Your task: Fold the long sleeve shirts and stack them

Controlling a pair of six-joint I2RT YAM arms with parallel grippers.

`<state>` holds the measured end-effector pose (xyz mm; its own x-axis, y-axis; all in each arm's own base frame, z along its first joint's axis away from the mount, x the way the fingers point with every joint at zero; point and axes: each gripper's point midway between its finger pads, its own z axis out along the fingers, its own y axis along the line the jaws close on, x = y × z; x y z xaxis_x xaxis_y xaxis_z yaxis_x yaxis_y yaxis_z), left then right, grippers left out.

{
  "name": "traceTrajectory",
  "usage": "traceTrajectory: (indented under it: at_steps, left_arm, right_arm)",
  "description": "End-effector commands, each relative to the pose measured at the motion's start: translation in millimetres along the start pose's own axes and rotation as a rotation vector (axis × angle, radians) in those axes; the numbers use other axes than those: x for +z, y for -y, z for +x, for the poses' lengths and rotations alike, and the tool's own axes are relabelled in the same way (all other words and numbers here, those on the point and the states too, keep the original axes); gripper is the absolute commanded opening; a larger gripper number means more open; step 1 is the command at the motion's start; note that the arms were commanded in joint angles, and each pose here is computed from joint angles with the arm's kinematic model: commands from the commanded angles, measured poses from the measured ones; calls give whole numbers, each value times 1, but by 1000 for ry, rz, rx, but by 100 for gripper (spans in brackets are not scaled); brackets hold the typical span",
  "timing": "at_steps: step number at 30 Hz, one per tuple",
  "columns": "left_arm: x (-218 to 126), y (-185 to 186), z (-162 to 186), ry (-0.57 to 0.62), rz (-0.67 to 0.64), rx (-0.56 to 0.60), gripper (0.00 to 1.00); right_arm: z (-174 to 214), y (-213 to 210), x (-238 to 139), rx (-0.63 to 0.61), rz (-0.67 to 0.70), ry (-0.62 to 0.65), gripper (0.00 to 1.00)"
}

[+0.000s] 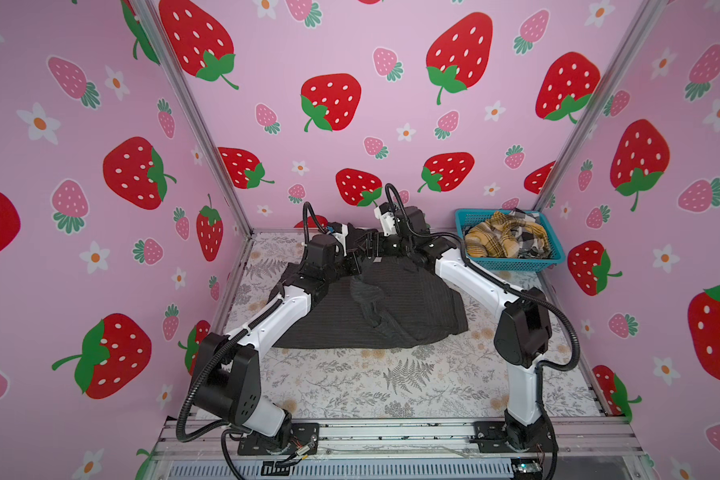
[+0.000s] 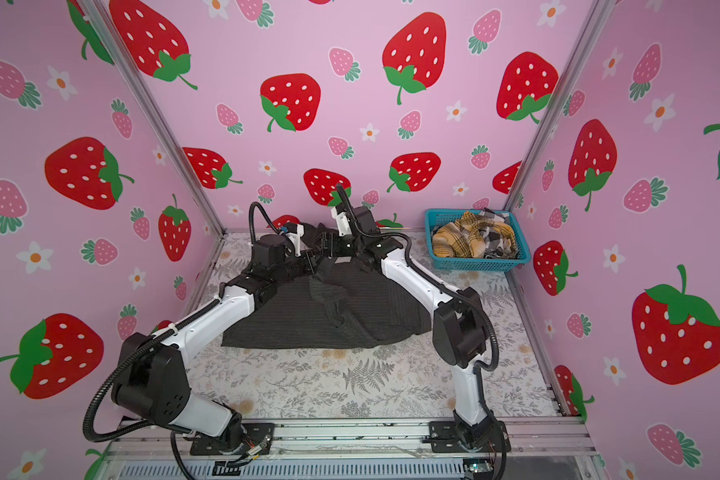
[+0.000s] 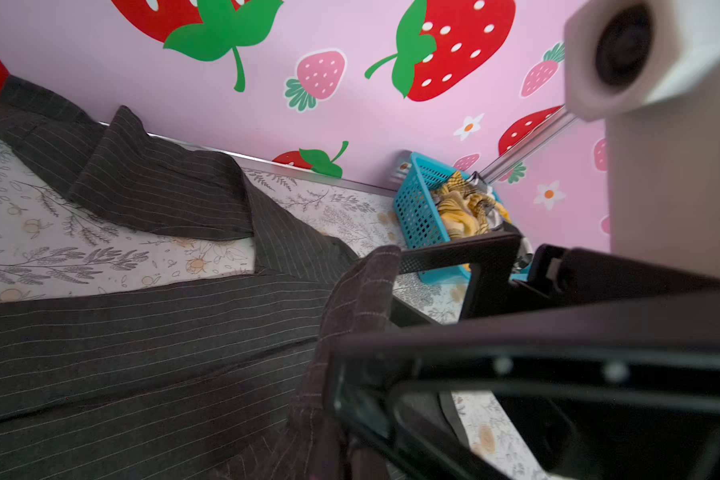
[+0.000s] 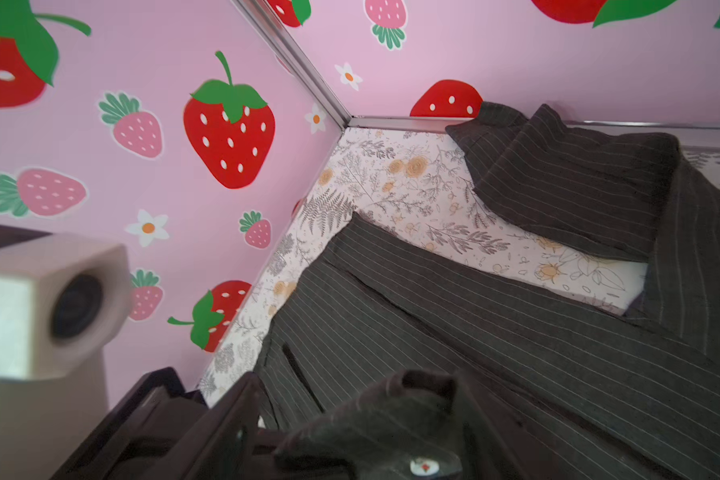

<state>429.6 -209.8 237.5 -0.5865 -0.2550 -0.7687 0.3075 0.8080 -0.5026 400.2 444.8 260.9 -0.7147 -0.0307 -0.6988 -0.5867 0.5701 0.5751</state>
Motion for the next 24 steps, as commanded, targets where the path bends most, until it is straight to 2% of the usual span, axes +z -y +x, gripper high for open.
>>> traceTrajectory:
  at_steps: [1, 3, 10, 11, 13, 14, 16, 18, 19, 22, 24]
  left_arm:
    - [-8, -3, -15, 100, -78, 88, 0]
    - [-8, 3, -15, 107, -84, 123, 0]
    - [-2, 5, -16, 79, -116, 168, 0]
    - [0, 7, -15, 71, -109, 162, 8]
    - [1, 9, -12, 50, -93, 145, 41]
    - [-1, 10, -12, 52, -90, 130, 52]
    - [-11, 9, -15, 65, -99, 99, 66]
    - [-28, 3, -23, 69, -141, 52, 76]
    - [-40, -5, -27, 64, -189, 14, 83]
    - [-80, -39, -40, 41, -296, -177, 88]
    - [-94, -53, -45, -2, -245, -313, 95]
  right_arm:
    - [10, 6, 7, 103, 11, -11, 56]
    - [12, 8, 10, 115, 18, -28, 51]
    - [11, 11, 14, 107, 24, -42, 5]
    - [9, 9, 13, 91, 22, -37, 0]
    - [0, 9, 10, 46, 21, -14, 0]
    - [-7, 8, 6, 6, 14, 6, 0]
    - [-18, 11, -3, -59, 8, 40, 0]
    - [-27, 13, -14, -117, -30, 67, 0]
    - [-31, 14, -22, -136, -60, 80, 0]
    - [-31, 9, -46, -193, -208, 81, 0]
    - [-27, -3, -66, -228, -337, 84, 0]
